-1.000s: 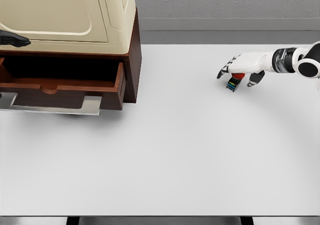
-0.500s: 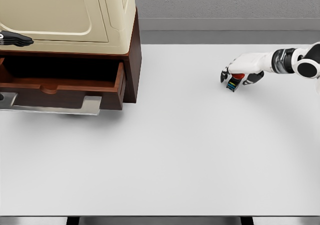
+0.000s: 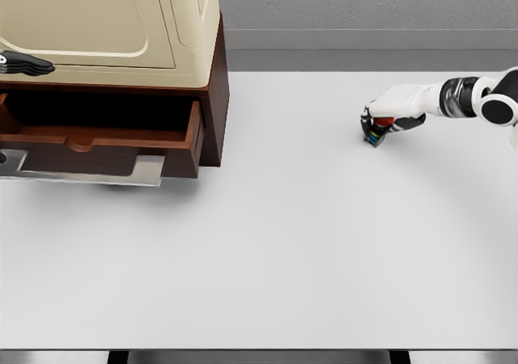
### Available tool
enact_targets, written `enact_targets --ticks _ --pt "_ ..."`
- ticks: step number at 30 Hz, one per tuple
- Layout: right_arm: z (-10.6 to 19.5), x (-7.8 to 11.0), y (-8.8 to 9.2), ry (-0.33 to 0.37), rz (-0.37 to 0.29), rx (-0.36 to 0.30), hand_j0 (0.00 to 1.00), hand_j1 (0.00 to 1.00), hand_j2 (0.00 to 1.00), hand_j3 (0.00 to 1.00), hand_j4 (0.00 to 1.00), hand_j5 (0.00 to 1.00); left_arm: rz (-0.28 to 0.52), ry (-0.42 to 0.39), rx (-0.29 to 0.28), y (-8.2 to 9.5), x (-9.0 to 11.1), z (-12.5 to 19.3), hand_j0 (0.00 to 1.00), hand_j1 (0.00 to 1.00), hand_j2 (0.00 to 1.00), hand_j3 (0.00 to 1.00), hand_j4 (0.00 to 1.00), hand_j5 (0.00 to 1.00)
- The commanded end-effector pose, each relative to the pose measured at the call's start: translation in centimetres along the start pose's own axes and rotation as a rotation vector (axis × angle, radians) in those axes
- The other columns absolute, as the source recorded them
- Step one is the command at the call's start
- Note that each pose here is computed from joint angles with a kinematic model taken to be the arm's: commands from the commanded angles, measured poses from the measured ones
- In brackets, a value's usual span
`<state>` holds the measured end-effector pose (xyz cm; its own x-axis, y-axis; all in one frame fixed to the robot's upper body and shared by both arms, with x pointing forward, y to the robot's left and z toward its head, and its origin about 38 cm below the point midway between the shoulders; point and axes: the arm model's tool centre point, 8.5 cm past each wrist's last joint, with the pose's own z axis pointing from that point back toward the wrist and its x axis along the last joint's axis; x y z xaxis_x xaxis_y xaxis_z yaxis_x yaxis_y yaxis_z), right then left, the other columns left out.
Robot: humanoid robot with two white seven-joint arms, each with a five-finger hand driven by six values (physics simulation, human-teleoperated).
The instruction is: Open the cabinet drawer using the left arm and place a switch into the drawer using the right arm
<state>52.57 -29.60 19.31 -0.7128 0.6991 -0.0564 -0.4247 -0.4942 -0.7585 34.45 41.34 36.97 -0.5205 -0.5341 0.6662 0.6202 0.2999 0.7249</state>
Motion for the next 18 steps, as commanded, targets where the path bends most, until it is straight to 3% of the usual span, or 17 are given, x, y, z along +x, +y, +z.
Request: enact_targets --ticks 1,7,11,15,18 --pt "0.1 -0.1 -0.2 0.001 -0.004 -0.009 0.48 0.48 0.48 0.48 0.48 0.48 0.005 -0.001 0.005 0.1 0.0 0.1 0.97 0.97 0.97 0.97 0.97 0.97" --pt "0.6 0.3 -1.9 -0.027 -0.018 -0.068 0.49 0.49 0.49 0.49 0.49 0.49 0.007 -0.002 0.003 0.0 0.0 0.0 0.97 0.97 0.97 0.97 0.97 0.97" --pt "0.4 2.1 -3.9 -0.066 0.038 -0.105 0.50 0.50 0.50 0.50 0.50 0.50 0.008 -0.001 0.003 0.0 0.0 0.0 0.97 0.97 0.97 0.97 0.97 0.97" --pt "0.1 2.4 -4.1 -0.076 0.039 -0.108 0.37 0.37 0.37 0.37 0.37 0.37 0.008 -0.003 0.003 0.0 0.0 0.0 0.97 0.97 0.97 0.97 0.97 0.97" --pt "-0.1 3.0 -4.9 -0.088 0.054 -0.122 0.36 0.36 0.36 0.36 0.36 0.36 0.006 -0.002 0.004 0.1 0.0 0.0 0.97 0.97 0.97 0.97 0.97 0.97"
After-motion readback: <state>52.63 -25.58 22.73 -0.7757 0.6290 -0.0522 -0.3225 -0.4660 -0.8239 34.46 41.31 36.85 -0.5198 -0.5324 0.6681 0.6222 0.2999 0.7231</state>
